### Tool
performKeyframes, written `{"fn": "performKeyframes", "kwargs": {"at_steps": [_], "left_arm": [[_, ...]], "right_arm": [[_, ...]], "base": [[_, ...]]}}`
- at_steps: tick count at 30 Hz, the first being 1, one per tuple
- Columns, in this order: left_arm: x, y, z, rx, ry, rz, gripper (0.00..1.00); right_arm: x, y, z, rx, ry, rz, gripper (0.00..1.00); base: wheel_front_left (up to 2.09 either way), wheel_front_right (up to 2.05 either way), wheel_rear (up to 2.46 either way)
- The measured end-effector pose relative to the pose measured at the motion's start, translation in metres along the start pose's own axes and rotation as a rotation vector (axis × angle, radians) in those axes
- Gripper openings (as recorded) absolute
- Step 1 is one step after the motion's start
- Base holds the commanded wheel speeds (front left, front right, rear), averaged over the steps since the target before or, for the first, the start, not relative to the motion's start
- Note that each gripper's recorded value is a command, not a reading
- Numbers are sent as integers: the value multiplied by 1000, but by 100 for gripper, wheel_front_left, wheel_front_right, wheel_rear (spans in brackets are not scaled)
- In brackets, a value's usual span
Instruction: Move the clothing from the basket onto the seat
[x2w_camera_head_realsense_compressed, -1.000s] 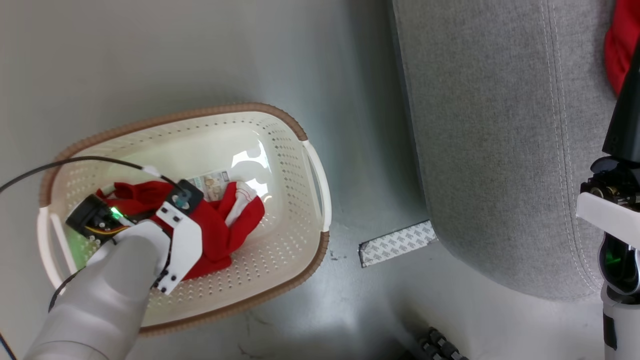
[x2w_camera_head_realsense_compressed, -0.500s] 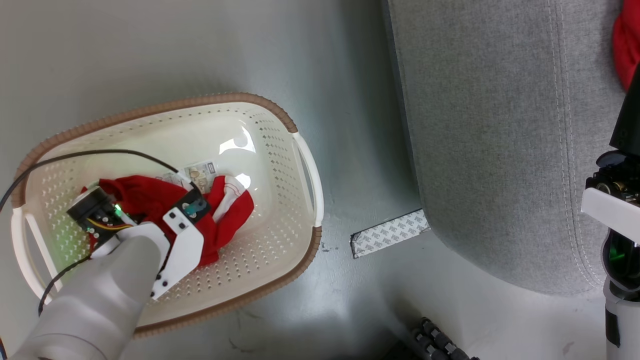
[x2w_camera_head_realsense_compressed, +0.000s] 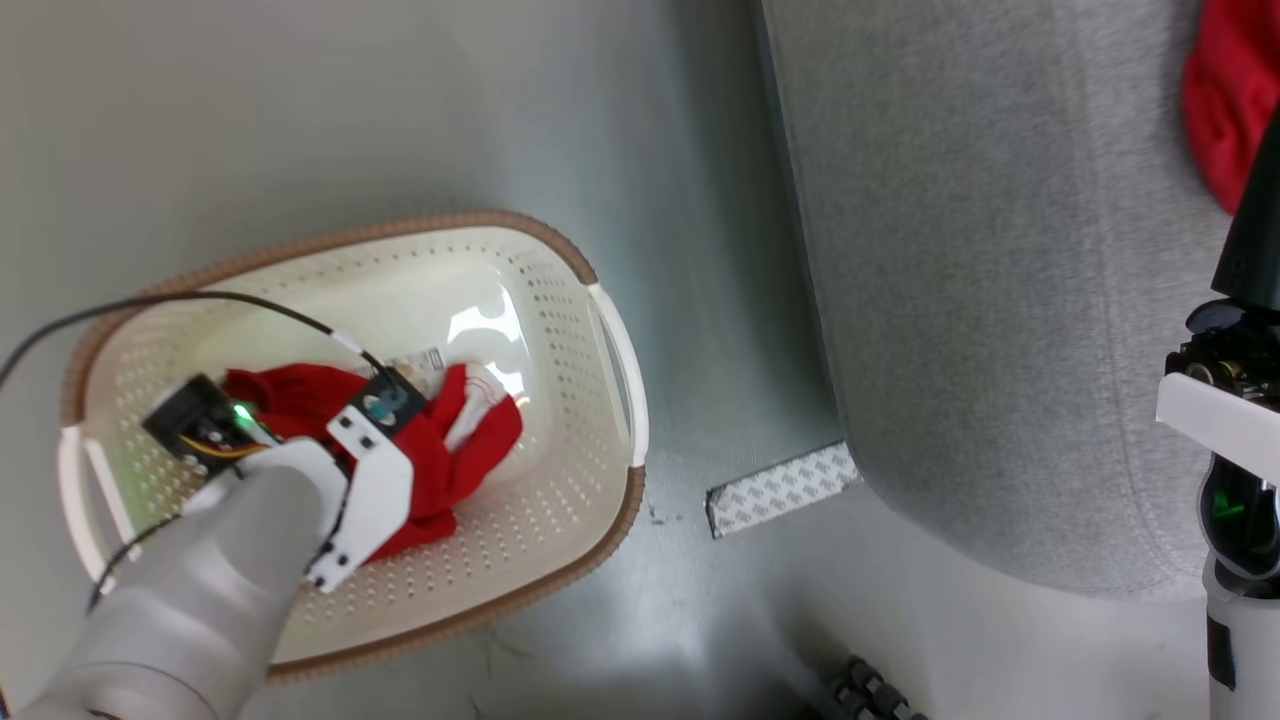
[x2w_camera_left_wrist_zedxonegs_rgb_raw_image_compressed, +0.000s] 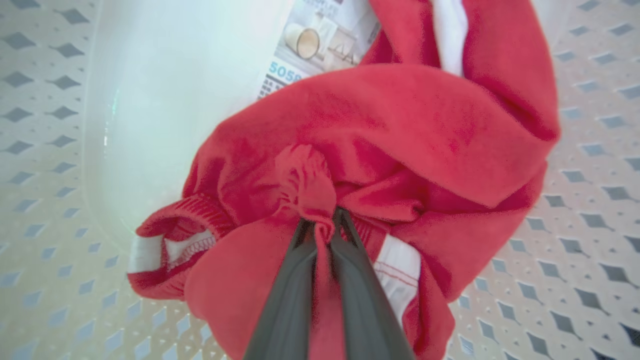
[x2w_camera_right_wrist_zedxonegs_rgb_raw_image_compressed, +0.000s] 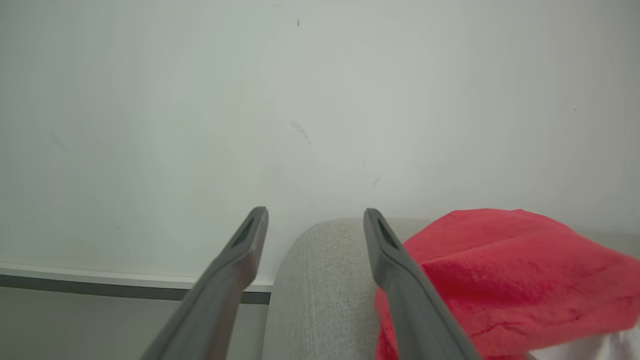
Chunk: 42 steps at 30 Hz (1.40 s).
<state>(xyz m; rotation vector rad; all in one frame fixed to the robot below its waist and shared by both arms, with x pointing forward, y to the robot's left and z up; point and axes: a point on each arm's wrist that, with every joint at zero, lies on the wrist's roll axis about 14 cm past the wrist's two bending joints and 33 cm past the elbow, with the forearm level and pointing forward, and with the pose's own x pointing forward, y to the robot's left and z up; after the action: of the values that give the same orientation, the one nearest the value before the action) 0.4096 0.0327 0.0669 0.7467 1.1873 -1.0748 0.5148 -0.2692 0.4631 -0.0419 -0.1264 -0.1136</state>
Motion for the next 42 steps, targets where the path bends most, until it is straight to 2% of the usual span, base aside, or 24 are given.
{"fn": "performKeyframes", "kwargs": {"at_steps": [7, 12, 16, 20, 29, 42], "left_arm": [[-35, 1, 28, -19, -96, 33, 0], [-80, 9, 61, -16, -207, 101, 0], [-112, 1, 85, -55, -301, 125, 0], [-148, -7, 108, -160, -439, 150, 0], [-225, -14, 117, -285, -660, 262, 0], [-348, -12, 128, -349, -970, 457, 0]], "right_arm": [[-3, -1, 33, 10, -60, -3, 100], [-14, -3, 64, 34, -103, -12, 100], [-23, -1, 86, 61, -137, -9, 100], [-36, 0, 106, 71, -166, -9, 100], [-61, 19, 146, 93, -239, 42, 100], [-92, 50, 182, 145, -311, 152, 100]], "base": [[0, 0, 0], [0, 0, 0], [0, 0, 0], [0, 0, 0], [0, 0, 0], [0, 0, 0]]}}
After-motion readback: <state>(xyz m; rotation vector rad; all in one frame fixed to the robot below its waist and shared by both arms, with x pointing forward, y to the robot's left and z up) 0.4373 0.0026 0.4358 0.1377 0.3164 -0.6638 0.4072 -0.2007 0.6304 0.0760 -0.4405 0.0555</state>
